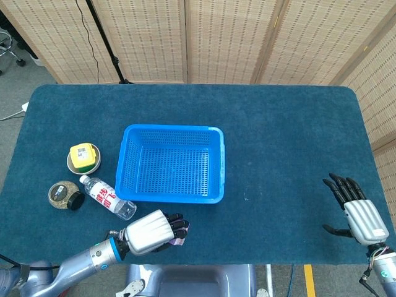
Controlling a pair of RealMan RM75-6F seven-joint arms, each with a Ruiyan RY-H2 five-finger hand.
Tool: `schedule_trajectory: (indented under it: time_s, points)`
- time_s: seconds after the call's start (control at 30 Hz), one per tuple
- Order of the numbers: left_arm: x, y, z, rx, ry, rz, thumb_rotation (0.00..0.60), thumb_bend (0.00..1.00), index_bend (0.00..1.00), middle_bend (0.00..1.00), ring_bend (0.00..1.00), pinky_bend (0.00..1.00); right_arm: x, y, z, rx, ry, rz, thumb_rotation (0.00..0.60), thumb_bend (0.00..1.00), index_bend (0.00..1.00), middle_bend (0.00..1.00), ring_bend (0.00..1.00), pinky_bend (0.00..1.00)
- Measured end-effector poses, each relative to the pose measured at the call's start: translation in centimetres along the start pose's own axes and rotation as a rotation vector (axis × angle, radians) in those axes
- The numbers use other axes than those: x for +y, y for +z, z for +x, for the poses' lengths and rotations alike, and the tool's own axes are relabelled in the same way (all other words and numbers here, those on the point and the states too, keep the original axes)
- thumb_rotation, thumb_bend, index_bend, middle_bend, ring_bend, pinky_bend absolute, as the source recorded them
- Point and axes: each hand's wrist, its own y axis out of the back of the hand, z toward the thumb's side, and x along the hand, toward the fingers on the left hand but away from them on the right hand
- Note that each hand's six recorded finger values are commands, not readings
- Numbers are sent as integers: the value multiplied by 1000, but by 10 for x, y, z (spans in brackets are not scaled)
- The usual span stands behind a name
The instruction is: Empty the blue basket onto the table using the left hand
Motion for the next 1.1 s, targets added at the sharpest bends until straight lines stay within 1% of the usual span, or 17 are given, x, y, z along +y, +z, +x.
schedule_trajectory:
  time_s: [0.03, 0.07, 0.13, 0.17, 0.2, 0.23, 0.27, 0.3, 0.37, 0.4, 0.5, 0.7, 0.8, 0.87, 1.03, 1.1]
  points:
    - [-6, 0, 1, 2, -14, 5, 600, 547, 671, 444, 422, 682, 0, 0, 0, 0, 0, 0, 600, 0, 15, 25, 0, 0]
    - [-10, -1, 2, 4, -23, 8, 600, 541, 653, 405, 378, 634, 0, 0, 0, -1, 0, 0, 600, 0, 15, 25, 0, 0]
    - [-19, -4, 4, 11, -43, 23, 600, 523, 577, 287, 267, 537, 0, 0, 0, -2, 0, -1, 600, 0, 15, 25, 0, 0]
    - [-22, -6, 5, 16, -53, 32, 600, 506, 477, 180, 172, 468, 0, 0, 0, -2, 0, -1, 600, 0, 15, 25, 0, 0]
    - [-27, -8, 5, 22, -63, 40, 600, 485, 373, 99, 98, 412, 0, 0, 0, -2, 0, -1, 600, 0, 15, 25, 0, 0]
    - [-33, -11, 6, 32, -80, 49, 600, 463, 282, 52, 54, 364, 0, -1, 0, -2, 0, -1, 600, 0, 15, 25, 0, 0]
    - [-37, -13, 7, 40, -94, 55, 600, 418, 154, 11, 13, 298, 0, -1, 0, -3, 1, 0, 600, 0, 15, 25, 0, 0]
    - [-42, -15, 7, 47, -108, 59, 600, 397, 120, 4, 6, 278, 0, -1, 0, -3, 1, 0, 600, 0, 15, 25, 0, 0]
    - [-51, -17, 8, 61, -141, 63, 600, 307, 21, 0, 0, 208, 0, -1, -1, -3, 2, 0, 600, 0, 15, 25, 0, 0]
    - [-54, -18, 8, 65, -154, 59, 600, 262, 0, 0, 0, 186, 0, -1, -1, -3, 2, 1, 600, 0, 15, 25, 0, 0]
    - [-59, -18, 8, 75, -183, 37, 600, 223, 0, 0, 0, 167, -1, -1, -1, -4, 2, 1, 600, 0, 15, 26, 0, 0]
    - [-52, -18, 7, 78, -164, 16, 600, 213, 0, 0, 0, 160, 0, 0, 0, -2, 0, 0, 600, 0, 15, 25, 0, 0]
    - [-37, -21, 1, 95, -121, -11, 600, 212, 0, 0, 0, 160, 0, 1, 0, 3, -2, -3, 600, 0, 15, 25, 0, 0]
    - [-23, -26, -6, 115, -77, -31, 600, 212, 0, 0, 0, 156, 1, 2, 1, 7, -5, -4, 600, 0, 15, 25, 0, 0]
    - [7, -45, -31, 182, 30, -56, 600, 213, 0, 0, 0, 112, 4, 4, 3, 15, -13, -9, 600, 0, 15, 25, 0, 0]
    - [15, -54, -44, 216, 63, -50, 600, 212, 0, 0, 0, 70, 4, 6, 4, 21, -14, -10, 600, 0, 15, 25, 0, 0]
